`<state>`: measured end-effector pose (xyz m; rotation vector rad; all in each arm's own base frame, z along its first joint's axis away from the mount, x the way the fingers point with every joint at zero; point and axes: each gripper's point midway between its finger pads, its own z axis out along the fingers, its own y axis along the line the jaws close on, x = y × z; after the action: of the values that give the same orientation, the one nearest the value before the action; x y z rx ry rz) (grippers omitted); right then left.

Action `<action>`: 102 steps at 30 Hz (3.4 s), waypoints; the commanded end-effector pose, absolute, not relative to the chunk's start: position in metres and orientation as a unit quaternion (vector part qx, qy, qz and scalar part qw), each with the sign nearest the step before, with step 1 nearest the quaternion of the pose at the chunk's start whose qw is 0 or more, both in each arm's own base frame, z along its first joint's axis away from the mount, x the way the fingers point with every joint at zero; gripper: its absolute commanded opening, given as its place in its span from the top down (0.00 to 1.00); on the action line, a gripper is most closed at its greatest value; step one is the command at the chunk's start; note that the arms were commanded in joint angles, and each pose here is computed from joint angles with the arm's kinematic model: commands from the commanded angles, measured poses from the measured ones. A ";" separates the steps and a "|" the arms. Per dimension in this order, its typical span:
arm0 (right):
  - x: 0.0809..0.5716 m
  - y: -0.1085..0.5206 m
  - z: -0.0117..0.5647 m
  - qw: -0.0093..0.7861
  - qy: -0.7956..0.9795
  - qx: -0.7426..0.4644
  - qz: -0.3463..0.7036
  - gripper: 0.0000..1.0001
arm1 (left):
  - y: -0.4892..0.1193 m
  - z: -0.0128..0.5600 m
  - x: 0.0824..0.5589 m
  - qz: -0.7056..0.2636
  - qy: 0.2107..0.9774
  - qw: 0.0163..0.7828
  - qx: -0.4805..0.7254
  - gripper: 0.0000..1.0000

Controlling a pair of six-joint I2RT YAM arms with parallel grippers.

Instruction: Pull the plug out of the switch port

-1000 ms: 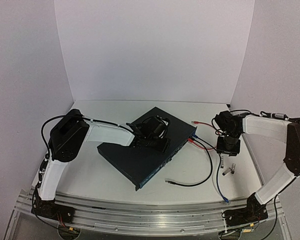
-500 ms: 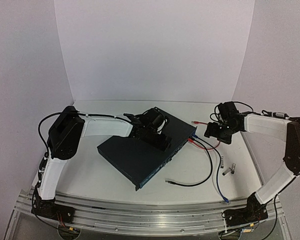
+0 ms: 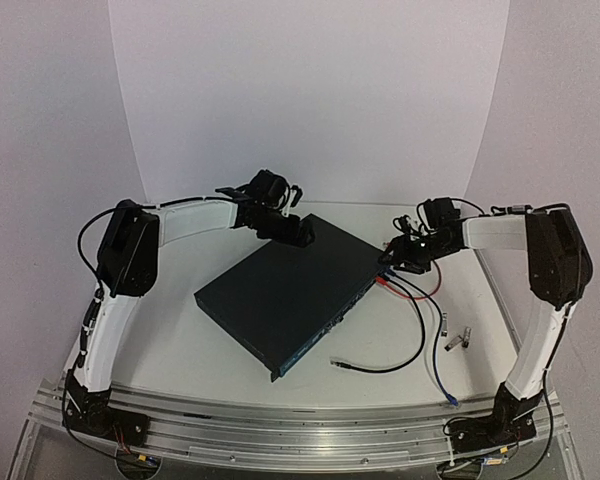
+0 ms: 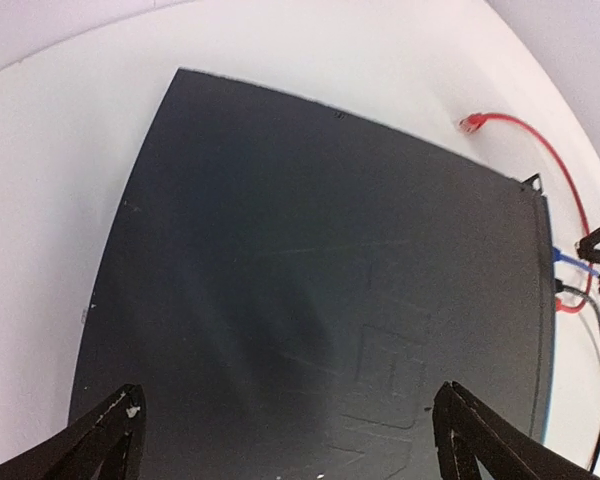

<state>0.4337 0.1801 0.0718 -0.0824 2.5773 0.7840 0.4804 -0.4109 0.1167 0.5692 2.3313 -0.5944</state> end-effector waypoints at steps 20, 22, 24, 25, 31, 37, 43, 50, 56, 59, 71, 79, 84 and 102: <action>0.420 0.187 0.066 0.180 0.859 0.172 0.447 0.45 | -0.419 0.044 0.455 -0.236 0.897 0.261 0.268 0.00; 0.422 0.186 0.066 0.189 0.861 0.164 0.443 0.44 | -0.418 0.042 0.454 -0.235 0.898 0.258 0.268 0.00; 0.423 0.186 0.072 0.202 0.861 0.147 0.442 0.44 | -0.418 0.039 0.453 -0.234 0.899 0.255 0.269 0.00; 0.424 0.185 0.076 0.211 0.861 0.140 0.440 0.43 | -0.417 0.037 0.452 -0.233 0.900 0.252 0.270 0.00; 0.441 0.170 0.092 0.220 0.853 0.147 0.449 0.43 | -0.416 0.028 0.449 -0.231 0.902 0.243 0.272 0.00; 0.454 0.147 0.089 0.235 0.852 0.153 0.441 0.44 | -0.415 0.020 0.449 -0.228 0.905 0.238 0.271 0.00; 0.466 0.149 0.072 0.214 0.852 0.121 0.463 0.51 | -0.415 0.014 0.450 -0.226 0.906 0.236 0.269 0.00; 0.458 0.150 0.056 0.188 0.845 0.076 0.496 0.52 | -0.416 0.010 0.450 -0.226 0.907 0.232 0.268 0.00; 0.453 0.158 0.050 0.168 0.834 0.050 0.523 0.52 | -0.414 0.002 0.450 -0.220 0.911 0.226 0.266 0.00; 0.452 0.160 0.049 0.165 0.831 0.039 0.530 0.52 | -0.414 -0.001 0.451 -0.218 0.912 0.224 0.265 0.00; 0.458 0.166 0.039 0.140 0.820 0.037 0.554 0.61 | -0.416 -0.005 0.455 -0.215 0.912 0.228 0.265 0.00; 0.462 0.168 0.035 0.131 0.817 0.041 0.561 0.68 | -0.419 -0.006 0.460 -0.213 0.912 0.230 0.266 0.01; 0.463 0.168 0.031 0.126 0.817 0.046 0.561 0.72 | -0.419 -0.009 0.461 -0.209 0.913 0.229 0.265 0.00; 0.466 0.180 0.030 0.118 0.815 0.039 0.566 0.76 | -0.419 -0.012 0.463 -0.207 0.914 0.228 0.264 0.00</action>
<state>0.4623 0.1667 0.0291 0.1712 2.3959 1.6323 0.4924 -0.4454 0.0744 0.7124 2.2447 -0.6549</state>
